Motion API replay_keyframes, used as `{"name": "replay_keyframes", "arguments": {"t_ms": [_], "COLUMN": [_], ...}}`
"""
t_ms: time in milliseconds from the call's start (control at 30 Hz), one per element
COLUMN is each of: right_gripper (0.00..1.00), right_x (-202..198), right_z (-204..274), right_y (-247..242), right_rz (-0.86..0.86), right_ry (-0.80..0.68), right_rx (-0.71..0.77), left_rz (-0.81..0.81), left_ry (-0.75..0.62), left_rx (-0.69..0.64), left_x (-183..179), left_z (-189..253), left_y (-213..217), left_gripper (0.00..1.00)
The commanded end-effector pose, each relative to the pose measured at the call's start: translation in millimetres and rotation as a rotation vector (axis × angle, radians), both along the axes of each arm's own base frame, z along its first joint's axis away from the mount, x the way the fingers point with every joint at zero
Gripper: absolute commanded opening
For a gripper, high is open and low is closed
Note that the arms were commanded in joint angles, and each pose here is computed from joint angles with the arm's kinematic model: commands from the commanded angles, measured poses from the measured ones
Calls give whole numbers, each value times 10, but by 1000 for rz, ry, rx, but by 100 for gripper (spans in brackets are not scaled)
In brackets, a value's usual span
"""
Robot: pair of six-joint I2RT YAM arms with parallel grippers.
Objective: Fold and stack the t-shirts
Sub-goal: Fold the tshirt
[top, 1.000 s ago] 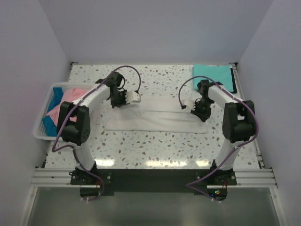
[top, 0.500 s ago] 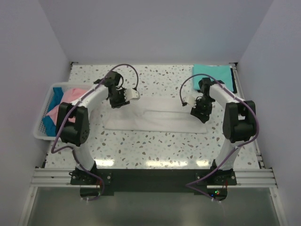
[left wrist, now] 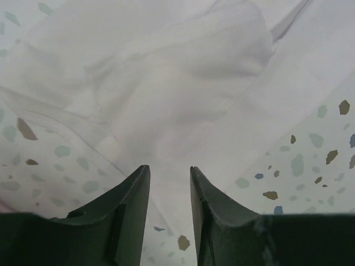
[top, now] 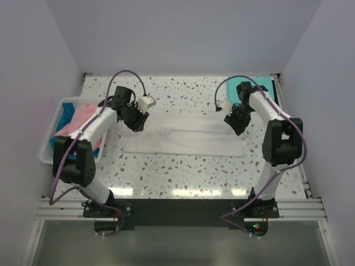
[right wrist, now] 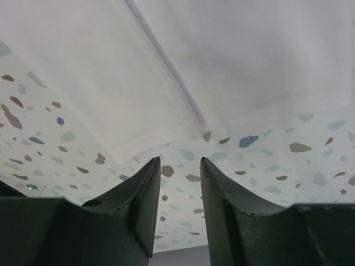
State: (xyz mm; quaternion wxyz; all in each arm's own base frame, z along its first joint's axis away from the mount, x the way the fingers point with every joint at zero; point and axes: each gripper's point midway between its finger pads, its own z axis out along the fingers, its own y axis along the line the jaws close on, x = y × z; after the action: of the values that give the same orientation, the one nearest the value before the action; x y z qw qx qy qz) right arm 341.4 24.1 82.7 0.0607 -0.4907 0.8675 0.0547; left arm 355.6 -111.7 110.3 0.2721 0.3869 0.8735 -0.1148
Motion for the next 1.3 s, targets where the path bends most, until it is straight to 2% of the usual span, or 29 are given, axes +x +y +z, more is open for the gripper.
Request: {"name": "replay_keyframes", "arguments": {"t_ms": [0, 100, 267, 433, 633, 733, 800, 833, 867, 900, 933, 967, 1033, 1100, 1133, 1167, 1200, 1267], "right_gripper": [38, 38, 36, 36, 30, 27, 27, 27, 27, 27, 29, 29, 32, 32, 32, 32, 32, 31], "right_x": [37, 158, 328, 273, -140, -460, -730, -932, -1081, -1210, -1363, -1471, -1433, -1437, -1324, -1284, -1227, -1029], "right_z": [-182, -295, -408, -459, -634, -667, -679, -701, -621, -599, -484, -342, -53, 124, 232, 282, 308, 275], "right_y": [221, 278, 333, 324, 334, 443, 522, 690, 784, 899, 1134, 1238, 1452, 1546, 1563, 1555, 1526, 1397], "right_rz": [-24, -25, -41, -31, 46, 116, 167, 220, 246, 271, 313, 324, 323, 288, 267, 245, 221, 173], "right_ry": [35, 6, -11, 8, 84, 128, 152, 185, 213, 252, 273, 310, 293, 317, 291, 289, 279, 246], "right_rx": [25, 3, -7, -13, -41, -42, -43, -15, 4, 31, 106, 147, 241, 297, 325, 342, 345, 329], "left_rz": [133, 171, 240, 272, 267, 239, 208, 200, 205, 203, 198, 203, 189, 167, 164, 164, 148, 124], "left_ry": [156, 197, 255, 283, 281, 247, 148, 174, 107, 59, 99, -25, -112, -217, -277, -255, -277, -234], "left_rx": [-53, -13, 44, 96, 204, 259, 290, 333, 290, 242, 229, 169, 69, -25, -67, -83, -133, -179], "left_x": [-241, -328, -364, -363, -152, 103, 558, 663, 1087, 1360, 1430, 1831, 2056, 2185, 2155, 2049, 2014, 1757], "left_z": [-345, -548, -809, -1009, -1191, -1291, -1194, -1378, -1076, -978, -1051, -606, -218, 184, 519, 451, 561, 578], "left_y": [-96, -69, 25, 111, 244, 295, 283, 313, 197, 89, 35, -92, -274, -419, -450, -454, -539, -654], "left_gripper": [39, 33, 30, 27, 23, 23, 24, 24, 24, 24, 24, 25, 27, 33, 36, 41, 42, 43]}}
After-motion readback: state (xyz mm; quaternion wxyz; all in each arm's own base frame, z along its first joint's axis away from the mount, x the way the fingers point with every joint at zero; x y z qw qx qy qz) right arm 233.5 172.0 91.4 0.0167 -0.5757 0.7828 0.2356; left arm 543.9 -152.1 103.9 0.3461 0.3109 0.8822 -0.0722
